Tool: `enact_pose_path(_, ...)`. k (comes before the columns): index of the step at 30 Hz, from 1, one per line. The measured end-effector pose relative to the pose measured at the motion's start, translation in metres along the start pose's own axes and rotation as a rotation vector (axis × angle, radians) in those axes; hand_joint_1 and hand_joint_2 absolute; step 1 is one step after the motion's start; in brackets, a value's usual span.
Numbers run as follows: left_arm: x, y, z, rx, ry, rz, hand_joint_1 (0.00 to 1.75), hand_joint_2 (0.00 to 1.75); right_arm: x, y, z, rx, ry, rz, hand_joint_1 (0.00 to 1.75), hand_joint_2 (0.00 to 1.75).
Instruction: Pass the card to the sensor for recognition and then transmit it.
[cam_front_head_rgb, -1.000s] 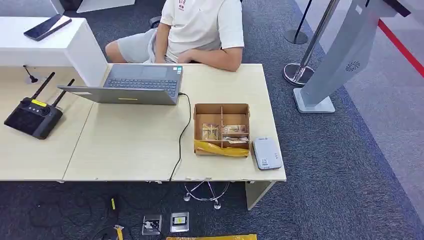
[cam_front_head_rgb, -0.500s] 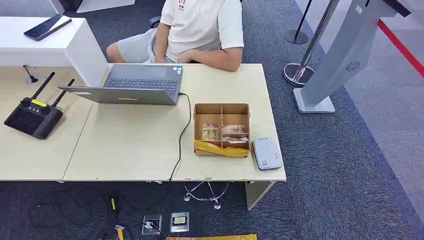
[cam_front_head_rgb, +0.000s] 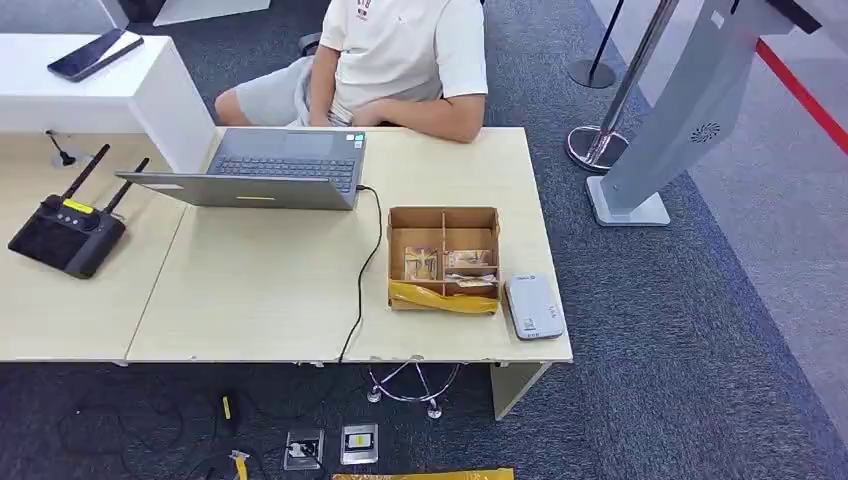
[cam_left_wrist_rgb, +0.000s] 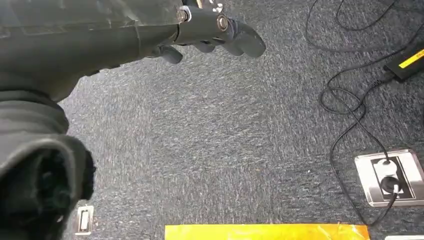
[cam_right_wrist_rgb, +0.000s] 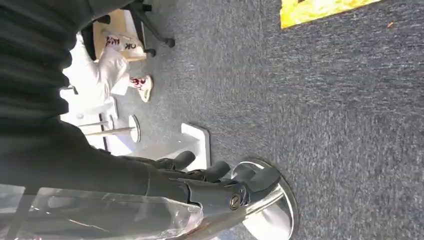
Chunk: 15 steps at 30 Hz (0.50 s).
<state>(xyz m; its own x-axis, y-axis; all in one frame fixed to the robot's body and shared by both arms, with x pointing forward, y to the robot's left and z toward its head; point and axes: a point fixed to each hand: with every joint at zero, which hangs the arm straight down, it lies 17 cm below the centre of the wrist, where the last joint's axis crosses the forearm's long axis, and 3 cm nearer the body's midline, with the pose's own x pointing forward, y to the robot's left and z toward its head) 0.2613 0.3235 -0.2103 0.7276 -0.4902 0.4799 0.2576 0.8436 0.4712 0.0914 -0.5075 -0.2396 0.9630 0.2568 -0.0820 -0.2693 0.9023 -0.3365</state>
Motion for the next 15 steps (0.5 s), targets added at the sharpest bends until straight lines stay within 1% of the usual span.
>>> enact_pose_path(15,0.0006,-0.0038,0.0006,-0.017,-0.002,0.007,0.0,0.0,-0.0018,-0.0014,-0.0002,-0.007,0.011,0.0,0.0,1.75)
